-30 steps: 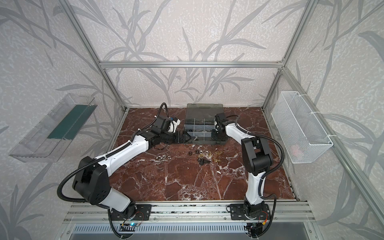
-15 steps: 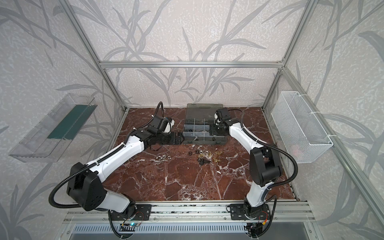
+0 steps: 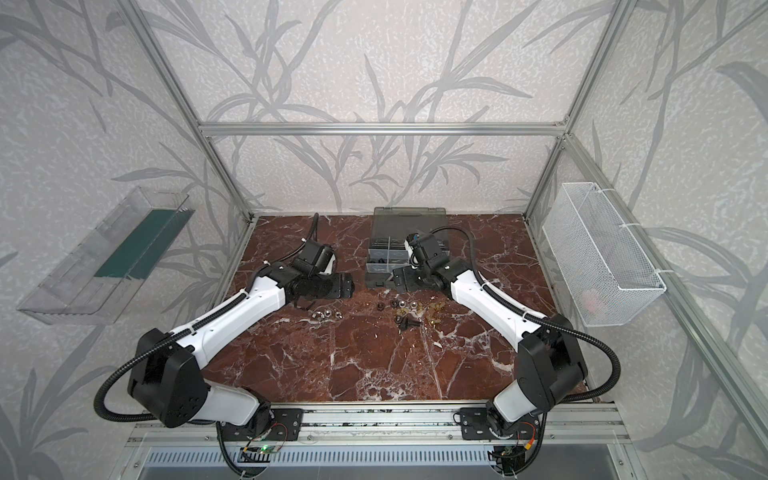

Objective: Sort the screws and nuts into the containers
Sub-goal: 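Lower the left gripper over a silver wing nut in the silver pile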

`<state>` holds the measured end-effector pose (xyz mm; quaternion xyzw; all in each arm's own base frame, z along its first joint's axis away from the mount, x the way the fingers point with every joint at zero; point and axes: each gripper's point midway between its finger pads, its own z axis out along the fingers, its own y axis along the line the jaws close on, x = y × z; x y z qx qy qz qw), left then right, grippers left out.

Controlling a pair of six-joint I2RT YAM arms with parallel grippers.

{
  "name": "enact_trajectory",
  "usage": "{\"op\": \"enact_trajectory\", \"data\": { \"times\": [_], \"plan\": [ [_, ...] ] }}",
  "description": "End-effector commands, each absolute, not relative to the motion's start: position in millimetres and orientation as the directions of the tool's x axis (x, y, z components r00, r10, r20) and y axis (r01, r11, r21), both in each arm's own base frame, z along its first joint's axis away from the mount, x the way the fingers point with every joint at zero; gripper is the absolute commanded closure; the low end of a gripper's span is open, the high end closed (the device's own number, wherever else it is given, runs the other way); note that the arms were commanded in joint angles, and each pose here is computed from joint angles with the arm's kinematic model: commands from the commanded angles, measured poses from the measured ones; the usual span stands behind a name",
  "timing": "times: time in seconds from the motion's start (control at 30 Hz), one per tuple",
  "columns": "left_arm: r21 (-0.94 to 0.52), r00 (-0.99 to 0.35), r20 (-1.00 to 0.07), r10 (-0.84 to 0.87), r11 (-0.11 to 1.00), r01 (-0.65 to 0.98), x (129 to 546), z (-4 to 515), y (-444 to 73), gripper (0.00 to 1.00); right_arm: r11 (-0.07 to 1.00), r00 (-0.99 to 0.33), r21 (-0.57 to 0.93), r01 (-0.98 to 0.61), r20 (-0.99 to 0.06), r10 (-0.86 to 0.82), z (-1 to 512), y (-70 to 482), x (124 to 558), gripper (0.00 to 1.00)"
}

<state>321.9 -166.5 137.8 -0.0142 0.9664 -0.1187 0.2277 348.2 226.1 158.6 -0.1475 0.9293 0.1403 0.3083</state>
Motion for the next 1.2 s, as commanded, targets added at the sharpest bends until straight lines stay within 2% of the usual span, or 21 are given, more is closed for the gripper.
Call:
{"op": "enact_trajectory", "data": {
  "times": [0.0, 0.13, 0.4, 0.63, 0.97, 1.17],
  "plan": [
    [-0.237, -0.919, -0.376, -0.117, 0.971, -0.027, 317.1, 119.0, -161.5, 0.03, 0.913, -0.721, 0.157, -0.376, -0.669, -0.182, 167.6, 233.1, 345.0, 0.01],
    [-0.255, -0.947, -0.297, -0.121, 0.966, -0.043, 313.8, 102.3, -167.1, 0.07, 0.904, -0.716, 0.160, -0.397, -0.669, -0.197, 156.6, 243.5, 329.8, 0.01],
    [-0.284, -0.971, -0.211, -0.108, 0.958, -0.045, 310.9, 73.5, -178.7, 0.12, 0.911, -0.745, 0.164, -0.379, -0.638, -0.195, 140.0, 239.0, 318.3, 0.01],
    [-0.297, -0.977, -0.178, -0.114, 0.953, -0.057, 312.2, 56.4, -184.1, 0.13, 0.913, -0.747, 0.163, -0.375, -0.636, -0.193, 137.7, 236.8, 316.3, 0.01],
    [-0.232, -0.987, -0.143, -0.076, 0.972, -0.041, 318.1, 37.8, -181.1, 0.14, 0.917, -0.755, 0.165, -0.364, -0.629, -0.187, 132.6, 233.7, 313.0, 0.01],
    [-0.259, -0.987, -0.143, -0.073, 0.965, -0.034, 320.0, 35.7, -187.2, 0.15, 0.920, -0.759, 0.164, -0.356, -0.625, -0.182, 128.8, 231.6, 311.7, 0.01]
  ]
}}
